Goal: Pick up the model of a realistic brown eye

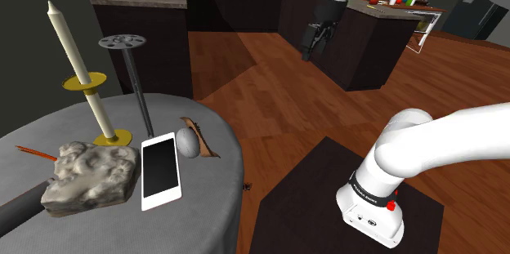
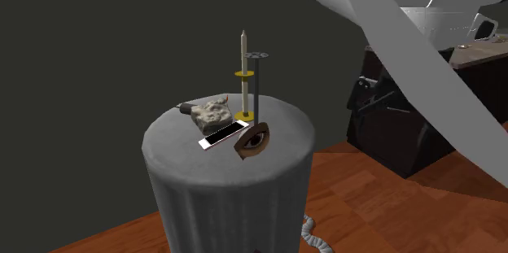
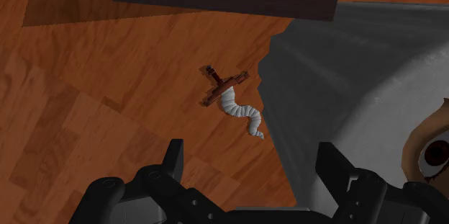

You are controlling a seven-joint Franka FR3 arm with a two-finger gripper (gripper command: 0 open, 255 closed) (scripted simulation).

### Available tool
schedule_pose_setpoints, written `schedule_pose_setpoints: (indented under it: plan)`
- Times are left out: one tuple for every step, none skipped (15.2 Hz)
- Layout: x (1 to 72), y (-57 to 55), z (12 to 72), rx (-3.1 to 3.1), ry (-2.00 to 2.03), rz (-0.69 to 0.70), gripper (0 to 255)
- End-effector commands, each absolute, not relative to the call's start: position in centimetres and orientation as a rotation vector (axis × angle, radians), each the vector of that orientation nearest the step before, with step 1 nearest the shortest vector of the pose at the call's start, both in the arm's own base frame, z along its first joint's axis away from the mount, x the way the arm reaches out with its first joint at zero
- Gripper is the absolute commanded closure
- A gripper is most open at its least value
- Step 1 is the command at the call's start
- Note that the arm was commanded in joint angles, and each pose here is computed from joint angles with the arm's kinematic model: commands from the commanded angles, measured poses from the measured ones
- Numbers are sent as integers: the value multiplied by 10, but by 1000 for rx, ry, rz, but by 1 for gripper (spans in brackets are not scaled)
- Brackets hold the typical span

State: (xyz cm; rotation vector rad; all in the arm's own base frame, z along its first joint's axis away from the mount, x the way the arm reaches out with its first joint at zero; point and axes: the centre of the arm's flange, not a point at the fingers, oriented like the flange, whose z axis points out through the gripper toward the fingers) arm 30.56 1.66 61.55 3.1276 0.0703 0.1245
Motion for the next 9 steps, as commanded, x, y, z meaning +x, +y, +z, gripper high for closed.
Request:
schedule_pose_setpoints:
  plan:
    - [306,17,615,3128,70,124,0]
    - [308,29,611,3128,62,118,0]
    - [310,42,607,3128,54,111,0]
    - [312,54,603,3127,46,104,0]
    - [315,66,598,3127,38,97,0]
    - [317,79,594,3127,30,90,0]
    - [320,91,589,3127,22,84,0]
    - [322,104,585,3127,14,77,0]
    - [325,116,581,3126,6,70,0]
